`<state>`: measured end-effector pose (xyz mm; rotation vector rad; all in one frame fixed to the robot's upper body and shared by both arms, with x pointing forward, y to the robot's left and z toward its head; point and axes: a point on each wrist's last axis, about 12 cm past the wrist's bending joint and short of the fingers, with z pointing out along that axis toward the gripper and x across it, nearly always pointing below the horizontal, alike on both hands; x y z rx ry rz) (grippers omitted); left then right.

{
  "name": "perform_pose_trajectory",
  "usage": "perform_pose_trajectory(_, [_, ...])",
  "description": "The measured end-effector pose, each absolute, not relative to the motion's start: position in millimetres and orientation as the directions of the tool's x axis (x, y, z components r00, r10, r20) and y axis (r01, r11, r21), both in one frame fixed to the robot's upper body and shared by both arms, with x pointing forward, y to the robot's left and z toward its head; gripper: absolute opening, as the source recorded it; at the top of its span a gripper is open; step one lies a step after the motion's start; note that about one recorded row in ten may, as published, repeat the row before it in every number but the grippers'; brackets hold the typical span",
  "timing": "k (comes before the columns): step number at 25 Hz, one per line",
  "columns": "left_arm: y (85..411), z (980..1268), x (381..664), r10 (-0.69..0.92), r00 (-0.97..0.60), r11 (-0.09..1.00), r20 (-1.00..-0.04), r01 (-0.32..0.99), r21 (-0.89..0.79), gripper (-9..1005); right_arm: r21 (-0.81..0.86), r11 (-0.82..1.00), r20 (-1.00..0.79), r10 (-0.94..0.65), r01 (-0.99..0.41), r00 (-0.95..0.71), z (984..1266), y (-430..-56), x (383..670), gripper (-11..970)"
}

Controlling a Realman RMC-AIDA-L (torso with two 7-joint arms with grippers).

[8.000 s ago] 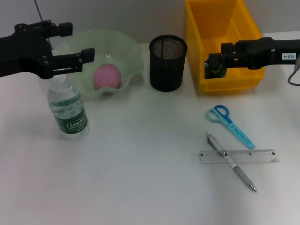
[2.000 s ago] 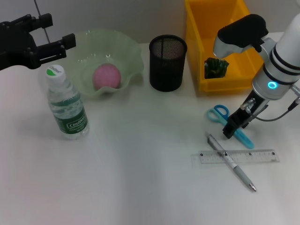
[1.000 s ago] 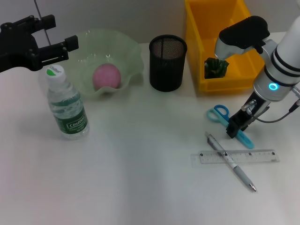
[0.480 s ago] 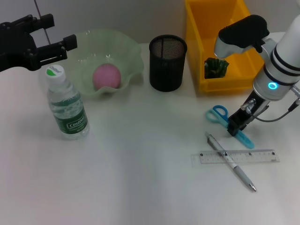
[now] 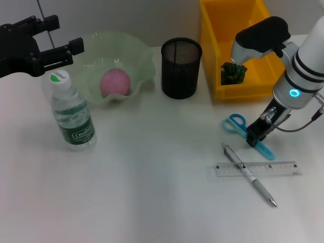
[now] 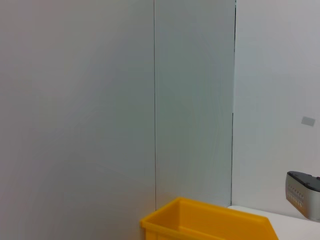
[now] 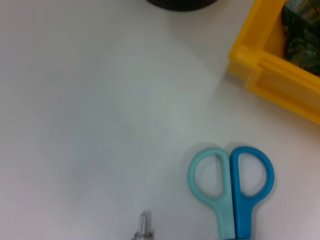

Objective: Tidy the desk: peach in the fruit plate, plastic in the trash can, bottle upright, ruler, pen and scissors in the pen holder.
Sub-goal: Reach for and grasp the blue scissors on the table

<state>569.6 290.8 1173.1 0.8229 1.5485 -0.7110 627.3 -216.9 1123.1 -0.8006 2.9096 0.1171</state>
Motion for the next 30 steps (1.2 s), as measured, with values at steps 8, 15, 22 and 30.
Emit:
perform_pose_trajectory(8, [291,1173,570,0.111,-0.068,0.566,-0.992,0.825,0.007,806,0.04,0.857,-0.138,-0.504,-0.513,-0.853,1123,-218,627,208])
perform_pose_trajectory(15, [291,1172,570,0.107,-0.07,0.566,-0.992,0.824,0.003,806,0.035,0.852,-0.152,-0.513,-0.523,-0.845,1128,-215,628,207])
perform_pose_trajectory(22, [291,1173,570,0.099,-0.066,0.567,-0.993,0.824,0.002,805,0.029,0.842,-0.171,-0.526,-0.538,-0.833,1135,-211,630,206])
perform_pose_trajectory(30, [291,1173,569,0.098,-0.067,0.568,-0.993,0.823,0.001,805,0.018,0.817,-0.187,-0.564,-0.577,-0.804,1144,-200,629,205])
